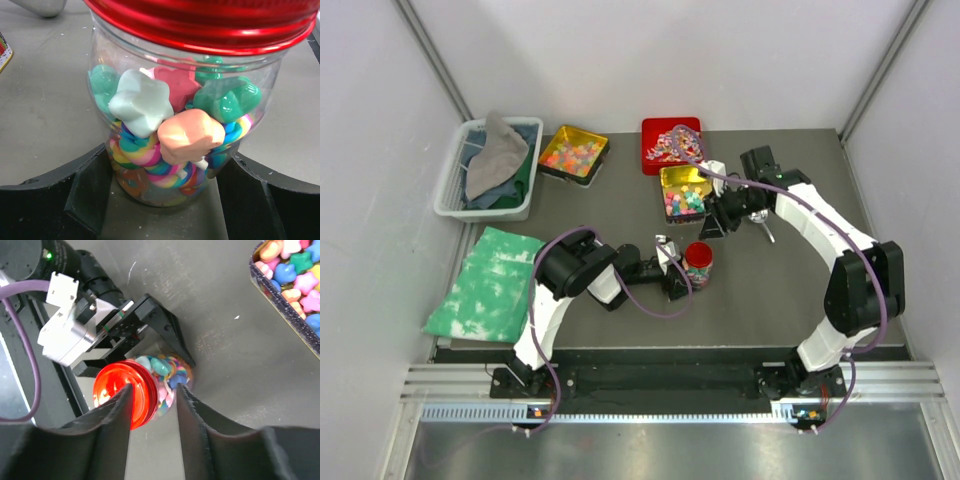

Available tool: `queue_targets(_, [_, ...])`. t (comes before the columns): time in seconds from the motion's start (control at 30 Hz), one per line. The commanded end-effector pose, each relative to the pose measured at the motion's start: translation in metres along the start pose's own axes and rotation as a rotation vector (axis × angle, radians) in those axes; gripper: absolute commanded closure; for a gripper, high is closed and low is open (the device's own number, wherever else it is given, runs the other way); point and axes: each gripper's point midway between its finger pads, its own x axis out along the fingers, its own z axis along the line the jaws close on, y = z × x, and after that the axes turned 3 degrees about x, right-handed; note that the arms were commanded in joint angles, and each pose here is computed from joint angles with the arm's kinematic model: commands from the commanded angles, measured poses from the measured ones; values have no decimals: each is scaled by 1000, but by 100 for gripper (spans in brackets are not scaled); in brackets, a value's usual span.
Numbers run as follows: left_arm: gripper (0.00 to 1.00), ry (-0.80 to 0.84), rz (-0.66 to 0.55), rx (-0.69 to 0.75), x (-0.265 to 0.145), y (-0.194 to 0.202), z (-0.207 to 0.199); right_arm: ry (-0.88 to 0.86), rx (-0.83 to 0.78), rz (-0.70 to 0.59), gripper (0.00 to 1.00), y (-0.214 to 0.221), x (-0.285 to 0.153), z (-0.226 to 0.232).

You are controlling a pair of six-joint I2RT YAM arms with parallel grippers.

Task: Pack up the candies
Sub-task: Close the bottle lid on the packing bottle, then screw the bottle lid onto the packing bottle.

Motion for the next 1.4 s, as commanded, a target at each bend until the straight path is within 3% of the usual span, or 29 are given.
queue_targets(0.0, [53, -6, -130, 95, 0, -27, 1, -42, -26, -45, 64, -18, -5, 9])
queue_targets(0.53, [53, -6, -130, 94, 0, -27, 1, -93, -18, 35, 65, 2, 13, 20])
queue_targets(0.8, [54, -8, -125, 90, 0, -26, 2, -83, -14, 59, 79, 11, 12, 22])
queue_targets(1.37, [53, -11, -124, 90, 0, -26, 2, -38, -2, 118, 81, 47, -1, 30])
